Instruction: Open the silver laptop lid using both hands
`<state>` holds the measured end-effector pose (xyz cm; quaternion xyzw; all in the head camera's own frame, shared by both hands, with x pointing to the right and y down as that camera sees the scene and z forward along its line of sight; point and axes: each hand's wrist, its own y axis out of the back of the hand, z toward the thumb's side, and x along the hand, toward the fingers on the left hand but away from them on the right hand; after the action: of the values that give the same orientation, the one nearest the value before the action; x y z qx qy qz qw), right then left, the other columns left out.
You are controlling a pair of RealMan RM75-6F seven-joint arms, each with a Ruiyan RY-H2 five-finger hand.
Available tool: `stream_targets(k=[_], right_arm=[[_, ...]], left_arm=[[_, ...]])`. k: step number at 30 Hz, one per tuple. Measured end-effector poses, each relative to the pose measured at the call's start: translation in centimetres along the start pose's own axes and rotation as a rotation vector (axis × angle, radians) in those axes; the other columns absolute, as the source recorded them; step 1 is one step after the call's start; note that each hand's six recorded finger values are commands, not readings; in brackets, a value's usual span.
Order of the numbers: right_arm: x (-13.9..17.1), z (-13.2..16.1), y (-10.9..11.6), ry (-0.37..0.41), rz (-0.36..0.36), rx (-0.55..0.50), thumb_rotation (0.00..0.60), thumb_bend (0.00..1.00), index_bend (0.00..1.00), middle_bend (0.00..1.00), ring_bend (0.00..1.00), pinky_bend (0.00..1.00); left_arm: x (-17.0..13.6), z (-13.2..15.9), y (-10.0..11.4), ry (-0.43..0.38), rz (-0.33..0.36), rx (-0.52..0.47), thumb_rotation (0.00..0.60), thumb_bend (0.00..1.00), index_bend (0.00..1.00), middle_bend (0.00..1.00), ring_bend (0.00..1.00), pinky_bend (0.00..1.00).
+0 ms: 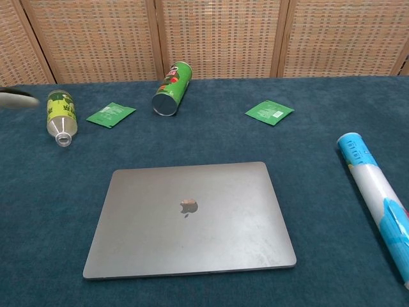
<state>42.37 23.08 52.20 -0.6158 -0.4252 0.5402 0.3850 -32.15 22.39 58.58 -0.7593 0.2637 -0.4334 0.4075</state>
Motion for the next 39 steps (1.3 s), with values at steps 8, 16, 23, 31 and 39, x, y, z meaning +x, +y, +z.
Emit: stream_targets(k=[8,16,23,31,39], right_arm=[[-0.3,-0.2,-0.4,-0.009,0.023,0.0,0.6,0.0,0.12,0.0,0.0,0.0],[-0.4,-0.3,-0.5,-0.008,0.028,-0.008,0.6,0.0,0.12,0.0,0.0,0.0],[-0.4,-0.3,-0.4,-0.006,0.031,-0.013,0.6,0.0,0.12,0.0,0.0,0.0],[-0.5,-0.4,-0.6,-0.011,0.04,-0.013,0.6,0.0,0.13,0.0,0.0,0.0],[-0.5,-0.3,-0.7,-0.011,0.041,-0.01,0.6,0.0,0.14,0.0,0.0,0.0]], left_arm=[[6.9,9.2,-3.0,-0.335,-0.12,0.027,0.6,0.0,0.0,0.0,0.0,0.0],[9.9,13.9,-5.1,-0.432,-0.169,0.006,0.6,0.0,0.0,0.0,0.0,0.0],[11.2,14.8,-6.6,-0.417,-0.178,0.023,0.6,0.0,0.0,0.0,0.0,0.0],[12.1,15.2,-9.1,-0.391,-0.223,0.021,0.6,0.0,0.0,0.0,0.0,0.0],[12.9,16.2,-10.1,-0.389,-0.235,0.013,0.6,0.0,0.0,0.0,0.0,0.0]])
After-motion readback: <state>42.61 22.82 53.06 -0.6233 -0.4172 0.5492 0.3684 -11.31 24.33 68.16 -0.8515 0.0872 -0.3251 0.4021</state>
